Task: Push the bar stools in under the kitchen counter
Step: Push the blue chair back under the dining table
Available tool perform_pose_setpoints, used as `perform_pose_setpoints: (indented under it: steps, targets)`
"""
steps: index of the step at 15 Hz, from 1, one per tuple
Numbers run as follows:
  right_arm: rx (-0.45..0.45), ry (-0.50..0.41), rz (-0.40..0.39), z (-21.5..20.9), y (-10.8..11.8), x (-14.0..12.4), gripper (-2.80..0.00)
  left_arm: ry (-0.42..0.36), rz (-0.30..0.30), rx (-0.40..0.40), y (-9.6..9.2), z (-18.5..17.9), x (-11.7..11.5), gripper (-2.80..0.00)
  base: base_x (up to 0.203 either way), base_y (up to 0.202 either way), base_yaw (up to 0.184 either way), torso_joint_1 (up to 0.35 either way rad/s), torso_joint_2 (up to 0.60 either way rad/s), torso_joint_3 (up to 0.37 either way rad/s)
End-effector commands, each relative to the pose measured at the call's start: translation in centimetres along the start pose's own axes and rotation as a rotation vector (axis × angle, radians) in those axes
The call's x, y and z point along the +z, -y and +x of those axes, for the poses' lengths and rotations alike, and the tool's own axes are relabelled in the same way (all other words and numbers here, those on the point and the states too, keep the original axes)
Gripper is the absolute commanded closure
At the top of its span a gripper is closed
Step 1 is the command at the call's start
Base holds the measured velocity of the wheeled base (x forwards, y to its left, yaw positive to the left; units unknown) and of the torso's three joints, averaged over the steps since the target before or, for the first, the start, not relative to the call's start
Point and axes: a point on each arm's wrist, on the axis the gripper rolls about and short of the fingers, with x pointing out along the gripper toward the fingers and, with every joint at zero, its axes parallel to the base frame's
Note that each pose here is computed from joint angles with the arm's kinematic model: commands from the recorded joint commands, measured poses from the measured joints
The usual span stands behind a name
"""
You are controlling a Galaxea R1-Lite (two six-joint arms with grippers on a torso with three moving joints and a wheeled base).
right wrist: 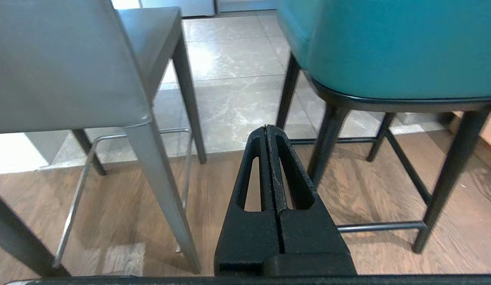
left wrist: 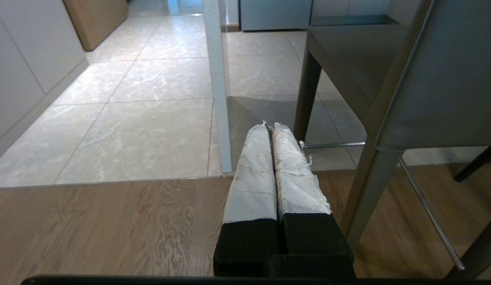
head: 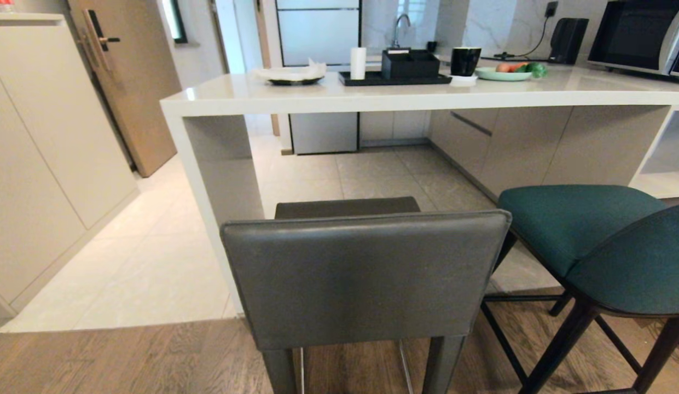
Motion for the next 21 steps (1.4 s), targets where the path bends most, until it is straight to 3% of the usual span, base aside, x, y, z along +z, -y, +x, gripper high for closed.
perform_pose_setpoints:
  steps: [1, 21]
  targets:
    - [0.001, -0.001, 0.000, 0.01, 0.00, -0.04, 0.00, -0.024, 0.000, 0.000, 0.01, 0.16, -0.64, 0.00, 0.000, 0.000, 0.000, 0.000, 0.00, 0.000]
    - [0.001, -0.002, 0.007, 0.01, 0.00, -0.02, 0.00, -0.025, 0.000, 0.000, 0.01, 0.17, -0.68, 0.00, 0.000, -0.185, 0.001, 0.002, 0.00, 0.002]
